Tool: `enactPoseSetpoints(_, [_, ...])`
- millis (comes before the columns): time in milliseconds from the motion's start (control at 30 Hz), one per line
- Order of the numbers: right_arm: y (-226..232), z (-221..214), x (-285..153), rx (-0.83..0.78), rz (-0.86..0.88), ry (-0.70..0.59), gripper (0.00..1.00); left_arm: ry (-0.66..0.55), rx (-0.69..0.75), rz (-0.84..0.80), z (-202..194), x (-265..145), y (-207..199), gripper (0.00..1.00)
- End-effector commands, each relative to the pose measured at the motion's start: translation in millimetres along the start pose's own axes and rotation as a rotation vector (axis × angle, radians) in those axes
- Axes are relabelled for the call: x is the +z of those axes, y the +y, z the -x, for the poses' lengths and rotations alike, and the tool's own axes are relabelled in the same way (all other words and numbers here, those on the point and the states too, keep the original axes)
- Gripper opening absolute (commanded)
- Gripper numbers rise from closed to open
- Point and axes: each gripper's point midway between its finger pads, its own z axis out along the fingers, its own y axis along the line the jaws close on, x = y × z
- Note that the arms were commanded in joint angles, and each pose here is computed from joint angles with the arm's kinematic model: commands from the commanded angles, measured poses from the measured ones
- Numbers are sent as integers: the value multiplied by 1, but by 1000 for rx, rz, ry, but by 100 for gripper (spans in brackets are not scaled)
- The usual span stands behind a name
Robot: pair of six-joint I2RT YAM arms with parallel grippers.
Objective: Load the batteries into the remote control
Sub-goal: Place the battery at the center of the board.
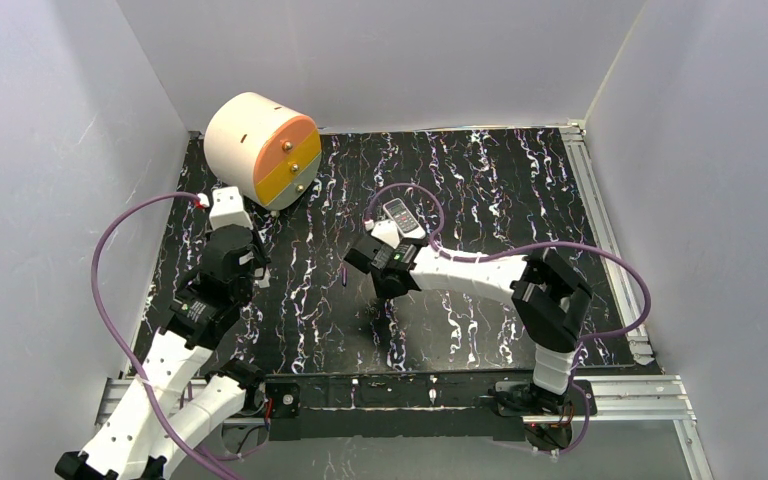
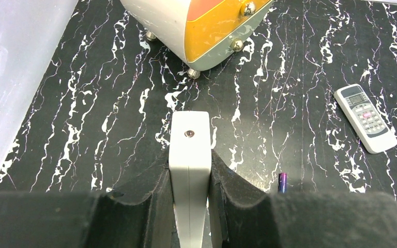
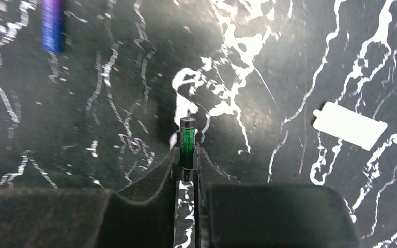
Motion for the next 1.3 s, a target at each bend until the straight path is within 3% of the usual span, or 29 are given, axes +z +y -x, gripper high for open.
enactPoseSetpoints(0, [-14,-5,-6,54,-51,4,20,-35,-29,-12,15,-3,-2,0])
enactPoseSetpoints(333, [-21,-26,5,48,-80,70,23,-19,-17,-29,13,-1,-7,0])
enactPoseSetpoints(633, [-20,-30,10,58,-65,90,34,-23,-24,-33,13,-2,-7,0])
enactPoseSetpoints(800, [-24,-12,-4,79,-60,29,39,-26,-26,-33,13,-2,-7,0])
enactPoseSetpoints(900, [-39,-3,-13,94,-77,6,44,-24,-25,-31,12,-2,-7,0])
enactPoseSetpoints(1033, [-70,0,-24,154,-91,-31,64,-20,-21,-33,11,0,-8,0])
enactPoseSetpoints(1267, [-114,1,-44,257,-44,-120,68,-10,-21,-56,7,5,-15,0])
